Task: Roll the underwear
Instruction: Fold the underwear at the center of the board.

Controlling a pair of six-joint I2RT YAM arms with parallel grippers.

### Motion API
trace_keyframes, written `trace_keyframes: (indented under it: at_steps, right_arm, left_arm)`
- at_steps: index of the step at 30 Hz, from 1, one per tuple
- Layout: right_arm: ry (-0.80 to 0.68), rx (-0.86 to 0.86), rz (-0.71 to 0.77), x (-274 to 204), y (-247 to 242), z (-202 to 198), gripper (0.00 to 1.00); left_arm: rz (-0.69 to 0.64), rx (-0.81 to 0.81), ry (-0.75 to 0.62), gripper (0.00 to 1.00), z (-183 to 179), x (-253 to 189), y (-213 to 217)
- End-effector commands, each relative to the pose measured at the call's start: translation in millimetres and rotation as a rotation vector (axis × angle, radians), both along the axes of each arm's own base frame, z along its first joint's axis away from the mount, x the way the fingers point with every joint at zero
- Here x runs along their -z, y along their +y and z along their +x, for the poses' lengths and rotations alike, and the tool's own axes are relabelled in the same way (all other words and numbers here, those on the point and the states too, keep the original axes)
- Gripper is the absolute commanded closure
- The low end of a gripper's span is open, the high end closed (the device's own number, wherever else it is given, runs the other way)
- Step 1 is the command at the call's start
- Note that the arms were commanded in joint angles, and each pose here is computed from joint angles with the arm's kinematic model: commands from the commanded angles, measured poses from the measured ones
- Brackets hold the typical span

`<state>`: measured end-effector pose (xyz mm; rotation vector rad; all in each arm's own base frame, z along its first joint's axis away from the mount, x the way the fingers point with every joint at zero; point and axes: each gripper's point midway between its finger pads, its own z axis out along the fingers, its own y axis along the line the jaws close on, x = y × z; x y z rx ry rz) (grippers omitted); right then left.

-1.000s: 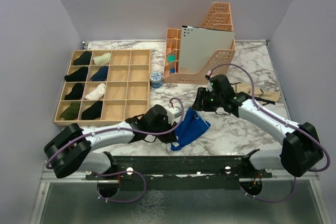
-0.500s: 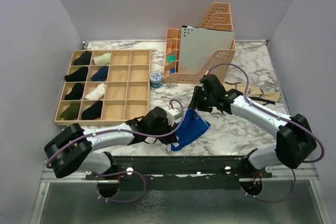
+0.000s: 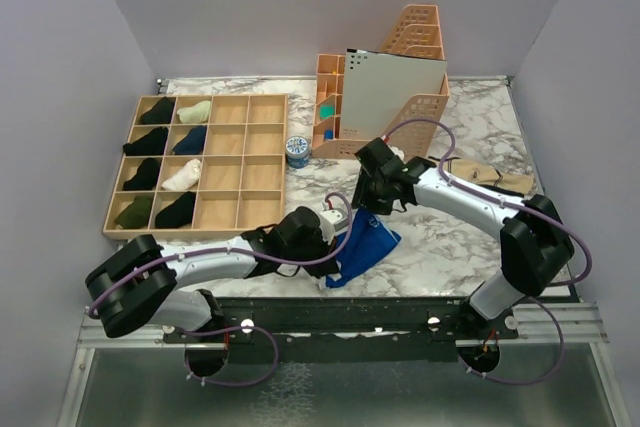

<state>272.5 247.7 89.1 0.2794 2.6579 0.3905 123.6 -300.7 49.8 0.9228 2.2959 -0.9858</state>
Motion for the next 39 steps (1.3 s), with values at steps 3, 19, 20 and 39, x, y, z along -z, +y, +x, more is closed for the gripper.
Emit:
trace_keyframes:
  at_steps: [3,19,20,39]
  right_arm:
    - [0.076,0.106,-0.13,15.7,-15.7,-7.1,0.5]
    - [0.057,0.126,-0.108,8.2,-14.3,-9.7,0.59]
    - [0.053,0.128,-0.102,7.3,-14.5,-10.4,0.61]
    - [-0.028,0.086,-0.059,17.9,-38.9,-32.8,0.85]
  left_arm:
    - [0.016,0.012,-0.032,1.0,-1.8,9.4,3.6]
    - [0.035,0.012,-0.04,1.0,-2.8,10.7,5.3]
    - [0.037,0.01,-0.04,1.0,-2.7,11.4,5.6]
    - [0.012,-0.004,-0.058,1.0,0.4,0.0,3.0]
